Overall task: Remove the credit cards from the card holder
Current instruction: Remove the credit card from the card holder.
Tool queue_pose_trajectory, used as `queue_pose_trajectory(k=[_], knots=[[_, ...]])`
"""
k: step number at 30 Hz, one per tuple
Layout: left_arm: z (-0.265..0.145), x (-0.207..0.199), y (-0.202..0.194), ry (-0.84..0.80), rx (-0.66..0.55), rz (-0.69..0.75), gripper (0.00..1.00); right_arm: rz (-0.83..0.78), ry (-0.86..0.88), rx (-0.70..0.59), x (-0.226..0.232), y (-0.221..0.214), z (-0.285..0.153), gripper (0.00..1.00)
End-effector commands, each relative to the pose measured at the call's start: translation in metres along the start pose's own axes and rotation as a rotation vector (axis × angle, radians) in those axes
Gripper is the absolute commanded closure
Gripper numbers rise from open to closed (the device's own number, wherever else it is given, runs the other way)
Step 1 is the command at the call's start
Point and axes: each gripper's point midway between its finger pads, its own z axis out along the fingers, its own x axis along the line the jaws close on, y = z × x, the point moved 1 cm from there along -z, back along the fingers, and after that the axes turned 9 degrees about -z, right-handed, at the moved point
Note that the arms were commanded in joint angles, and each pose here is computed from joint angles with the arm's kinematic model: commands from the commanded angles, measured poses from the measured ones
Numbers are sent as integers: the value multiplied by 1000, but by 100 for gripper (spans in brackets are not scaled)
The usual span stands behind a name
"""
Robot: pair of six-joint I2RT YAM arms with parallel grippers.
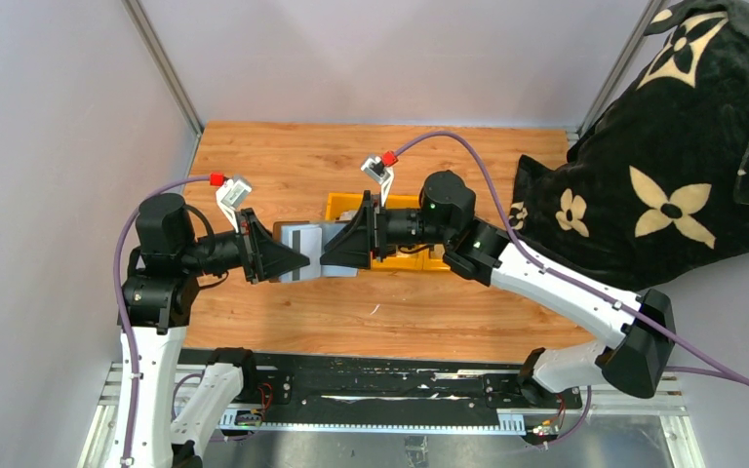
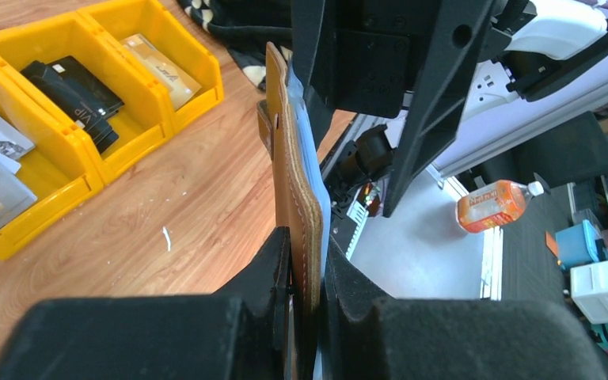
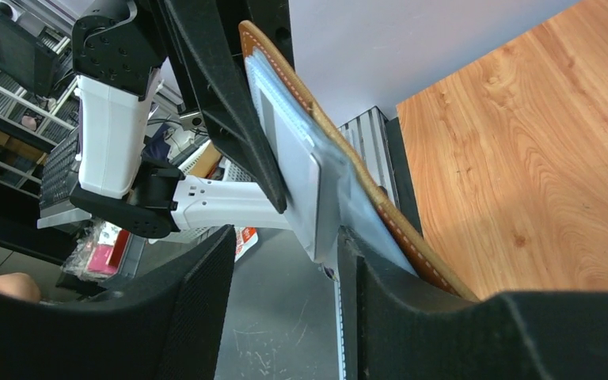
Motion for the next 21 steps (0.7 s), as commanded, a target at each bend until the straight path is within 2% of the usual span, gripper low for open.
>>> queue_pose_trajectory(k=[1, 7, 11, 13, 16, 19, 21], knots=[[-3, -16, 0, -72, 10, 33, 97, -4, 35, -17, 9, 10, 9, 48], [-3, -19, -5, -96, 24, 32, 90, 0, 32, -38, 8, 14, 20, 59], [-5, -26, -9, -139, 45, 34, 82, 8, 38, -49, 8, 18, 22, 69], [-6, -29, -13, -162, 57, 35, 75, 15, 40, -50, 8, 19, 23, 74], [-8, -34, -17, -198, 75, 33, 56, 24, 33, -49, 6, 18, 25, 81], [-9, -37, -20, -221, 88, 29, 47, 30, 27, -49, 5, 16, 24, 90], [-10, -39, -21, -239, 98, 19, 46, 30, 24, -52, 5, 14, 22, 95]])
